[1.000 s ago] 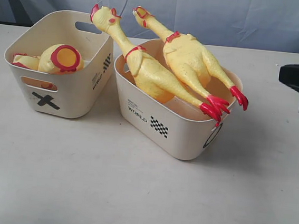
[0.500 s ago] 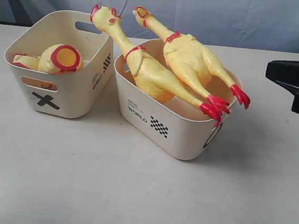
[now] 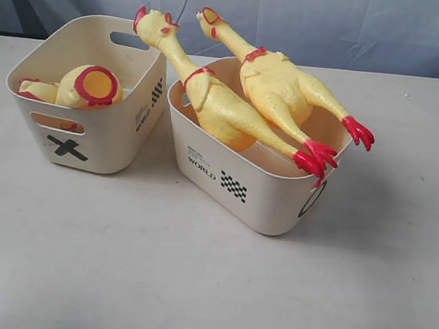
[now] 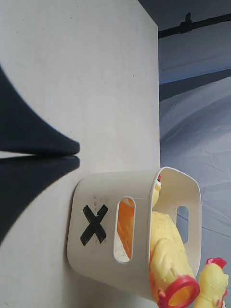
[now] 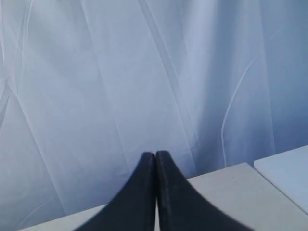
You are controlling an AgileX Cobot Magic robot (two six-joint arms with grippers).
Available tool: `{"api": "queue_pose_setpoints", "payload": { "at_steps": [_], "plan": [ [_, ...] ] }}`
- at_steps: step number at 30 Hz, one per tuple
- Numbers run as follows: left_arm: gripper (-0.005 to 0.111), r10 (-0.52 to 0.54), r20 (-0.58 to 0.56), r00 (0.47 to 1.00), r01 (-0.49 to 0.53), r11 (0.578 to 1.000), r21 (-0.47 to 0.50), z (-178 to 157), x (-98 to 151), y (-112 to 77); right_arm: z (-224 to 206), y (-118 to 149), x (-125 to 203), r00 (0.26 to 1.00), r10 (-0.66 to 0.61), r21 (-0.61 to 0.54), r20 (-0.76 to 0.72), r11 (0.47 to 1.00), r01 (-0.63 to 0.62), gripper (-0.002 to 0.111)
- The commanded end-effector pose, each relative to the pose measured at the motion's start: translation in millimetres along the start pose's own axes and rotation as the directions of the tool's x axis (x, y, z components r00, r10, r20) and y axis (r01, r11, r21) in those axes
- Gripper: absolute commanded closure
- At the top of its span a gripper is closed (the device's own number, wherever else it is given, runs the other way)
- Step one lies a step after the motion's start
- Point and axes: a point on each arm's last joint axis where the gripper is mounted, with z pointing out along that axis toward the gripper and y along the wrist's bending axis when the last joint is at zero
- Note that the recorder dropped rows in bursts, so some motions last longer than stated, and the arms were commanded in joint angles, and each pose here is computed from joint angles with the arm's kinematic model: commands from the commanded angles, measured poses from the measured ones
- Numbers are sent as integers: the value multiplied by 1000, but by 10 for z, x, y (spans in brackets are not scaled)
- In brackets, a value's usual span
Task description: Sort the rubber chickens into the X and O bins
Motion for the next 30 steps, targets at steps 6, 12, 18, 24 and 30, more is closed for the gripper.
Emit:
{"api": "queue_pose_setpoints", "payload": {
  "at_steps": [6,12,18,24,30],
  "plan": [
    [107,-8,16,1000,8,1000,6,-5,-17,-4,-317,-15,279,988,-135,-105,71,984,142,109],
    [107,-8,16,1000,8,1000,6,-5,-17,-4,-329,109,434,989,-144,-257,32,955,148,109],
    [107,-8,16,1000,8,1000,6,-5,-17,-4,-317,2,632,999,8,-167,-41,986,-15,109],
    [107,-8,16,1000,8,1000,6,-5,-17,-4,-307,-120,931,977,173,-48,-127,982,-180,109],
    [107,-8,16,1000,8,1000,6,-5,-17,-4,-309,-168,1005,968,214,1,-131,976,-216,109]
  ]
}}
